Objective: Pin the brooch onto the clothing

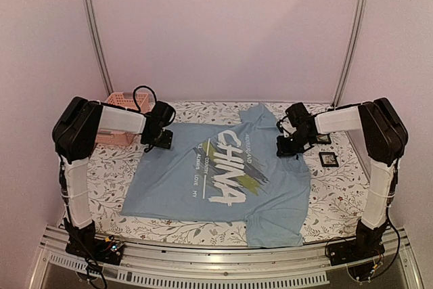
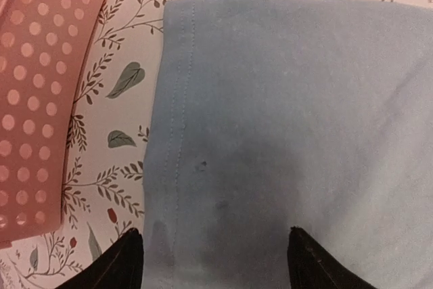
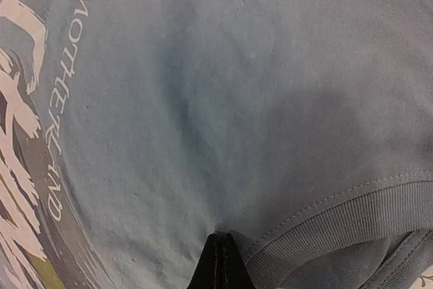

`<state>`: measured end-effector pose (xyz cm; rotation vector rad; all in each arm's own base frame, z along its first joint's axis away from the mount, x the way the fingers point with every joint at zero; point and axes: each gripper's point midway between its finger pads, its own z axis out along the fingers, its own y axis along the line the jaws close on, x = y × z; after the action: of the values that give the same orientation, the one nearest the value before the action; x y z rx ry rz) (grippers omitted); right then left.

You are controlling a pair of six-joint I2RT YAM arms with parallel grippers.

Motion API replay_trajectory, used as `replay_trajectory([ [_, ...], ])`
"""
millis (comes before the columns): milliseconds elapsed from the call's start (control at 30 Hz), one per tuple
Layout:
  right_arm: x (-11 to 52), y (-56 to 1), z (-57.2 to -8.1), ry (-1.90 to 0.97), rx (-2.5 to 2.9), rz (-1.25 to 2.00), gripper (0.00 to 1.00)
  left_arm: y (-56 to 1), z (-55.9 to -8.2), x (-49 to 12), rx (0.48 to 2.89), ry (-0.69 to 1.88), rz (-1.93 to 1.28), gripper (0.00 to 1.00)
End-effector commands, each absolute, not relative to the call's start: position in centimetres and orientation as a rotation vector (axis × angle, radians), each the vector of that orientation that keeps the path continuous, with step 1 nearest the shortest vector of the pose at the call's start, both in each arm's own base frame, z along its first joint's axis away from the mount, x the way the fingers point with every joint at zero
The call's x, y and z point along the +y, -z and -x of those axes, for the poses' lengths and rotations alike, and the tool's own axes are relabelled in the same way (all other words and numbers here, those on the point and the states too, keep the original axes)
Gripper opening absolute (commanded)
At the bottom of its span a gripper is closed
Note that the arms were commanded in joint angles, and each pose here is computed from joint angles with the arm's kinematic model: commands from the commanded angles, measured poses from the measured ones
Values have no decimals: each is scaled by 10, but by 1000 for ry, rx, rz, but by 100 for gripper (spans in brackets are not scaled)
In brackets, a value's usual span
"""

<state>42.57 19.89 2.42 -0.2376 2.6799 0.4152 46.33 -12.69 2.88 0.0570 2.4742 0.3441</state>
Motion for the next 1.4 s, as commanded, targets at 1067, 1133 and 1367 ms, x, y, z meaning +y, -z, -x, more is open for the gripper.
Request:
replay_trajectory([
  [1067, 162, -74, -399, -290, 2696, 193, 0, -80, -411, -102, 2446, -169, 112, 69],
  [1133, 162, -67, -397, -296, 2712, 197, 0, -77, -381, -106, 2462, -141, 143, 69],
  [1367, 157, -45, -384, -289, 2751, 184, 0, -33, -283, -116, 2589, 72, 359, 68],
])
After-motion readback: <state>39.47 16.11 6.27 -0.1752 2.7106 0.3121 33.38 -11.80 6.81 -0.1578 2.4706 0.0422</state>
